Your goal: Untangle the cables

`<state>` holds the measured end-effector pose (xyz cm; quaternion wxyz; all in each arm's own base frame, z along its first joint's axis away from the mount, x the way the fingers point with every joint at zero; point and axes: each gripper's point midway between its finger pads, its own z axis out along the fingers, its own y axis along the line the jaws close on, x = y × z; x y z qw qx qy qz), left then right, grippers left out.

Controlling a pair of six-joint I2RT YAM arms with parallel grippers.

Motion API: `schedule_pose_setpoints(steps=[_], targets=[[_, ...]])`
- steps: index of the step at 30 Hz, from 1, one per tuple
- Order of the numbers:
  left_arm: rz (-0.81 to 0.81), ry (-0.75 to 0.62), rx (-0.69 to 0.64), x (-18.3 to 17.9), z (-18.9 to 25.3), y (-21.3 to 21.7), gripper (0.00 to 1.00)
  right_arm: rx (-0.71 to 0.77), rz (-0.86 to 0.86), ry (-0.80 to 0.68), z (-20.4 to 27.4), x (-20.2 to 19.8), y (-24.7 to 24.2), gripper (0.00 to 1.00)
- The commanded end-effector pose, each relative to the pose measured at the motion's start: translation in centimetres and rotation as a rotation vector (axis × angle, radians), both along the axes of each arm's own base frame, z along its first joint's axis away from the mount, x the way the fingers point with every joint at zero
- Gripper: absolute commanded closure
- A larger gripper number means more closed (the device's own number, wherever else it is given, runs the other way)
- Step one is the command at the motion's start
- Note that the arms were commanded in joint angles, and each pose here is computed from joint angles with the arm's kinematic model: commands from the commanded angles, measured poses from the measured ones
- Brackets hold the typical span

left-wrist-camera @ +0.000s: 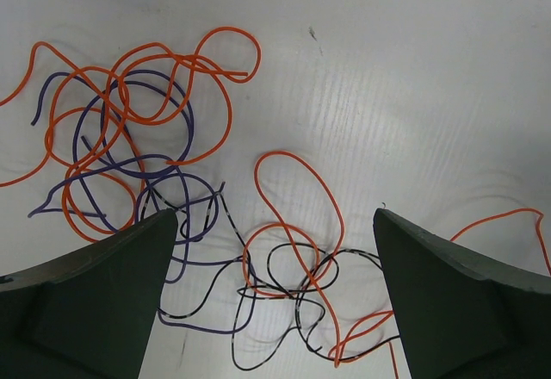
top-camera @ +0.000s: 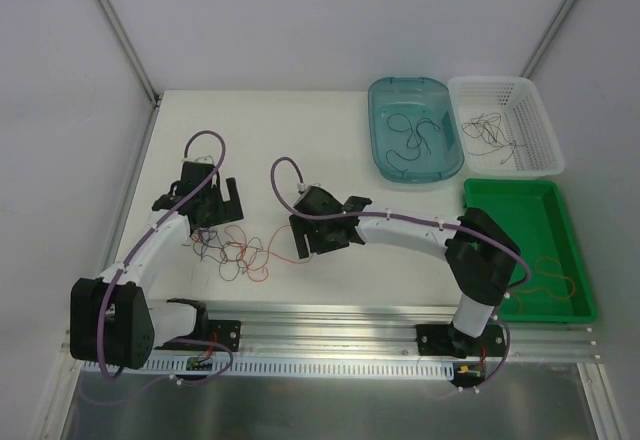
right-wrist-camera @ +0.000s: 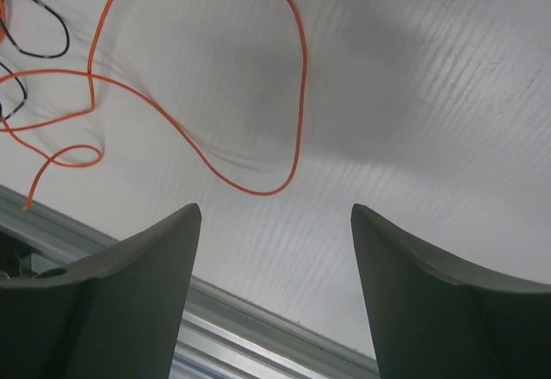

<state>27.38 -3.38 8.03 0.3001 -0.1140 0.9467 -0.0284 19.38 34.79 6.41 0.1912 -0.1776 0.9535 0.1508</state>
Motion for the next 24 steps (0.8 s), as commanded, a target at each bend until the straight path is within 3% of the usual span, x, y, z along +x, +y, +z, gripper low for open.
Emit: schedule_pose_setpoints(steps=[1, 8, 9, 11, 13, 16, 18, 23, 24], targets=[[0.033, 0.019, -0.007, 0.3, 0.2, 0.2, 0.02, 0.032, -0.141, -0.033, -0.6, 1.2, 1.5, 0.26], [0.043, 0.093, -0.005, 0.1, -1.7, 0.2, 0.07, -0.025, -0.186, -0.055, -3.3, 1.9, 2.1, 0.41], [0.043, 0.103, -0.004, 0.1, -1.9, 0.2, 0.08, -0.031, -0.190, -0.069, -3.4, 2.2, 2.2, 0.48], [0.045, 0.122, 0.002, 0.1, -2.4, 0.2, 0.12, -0.046, -0.194, -0.082, -3.6, 2.5, 2.0, 0.52], [0.044, 0.146, 0.011, 0.0, -3.0, 0.3, 0.18, -0.066, -0.200, -0.097, -3.6, 2.7, 1.5, 0.68], [0.045, 0.168, 0.024, -0.1, -3.5, 0.5, 0.33, -0.120, -0.213, -0.132, -3.3, 2.9, -0.4, 0.90], [0.049, 0.172, 0.036, 0.0, -3.7, 0.7, 0.50, -0.141, -0.232, -0.185, -1.8, 3.7, -2.2, 0.99], [0.035, 0.209, 0.048, -0.1, -4.5, 0.8, 0.81, -0.223, -0.306, -0.257, 0.6, 4.6, -9.8, 0.99], [0.032, 0.227, 0.047, -0.3, -4.8, 0.7, 0.91, -0.236, -0.321, -0.276, 1.5, 5.2, -11.5, 0.99]])
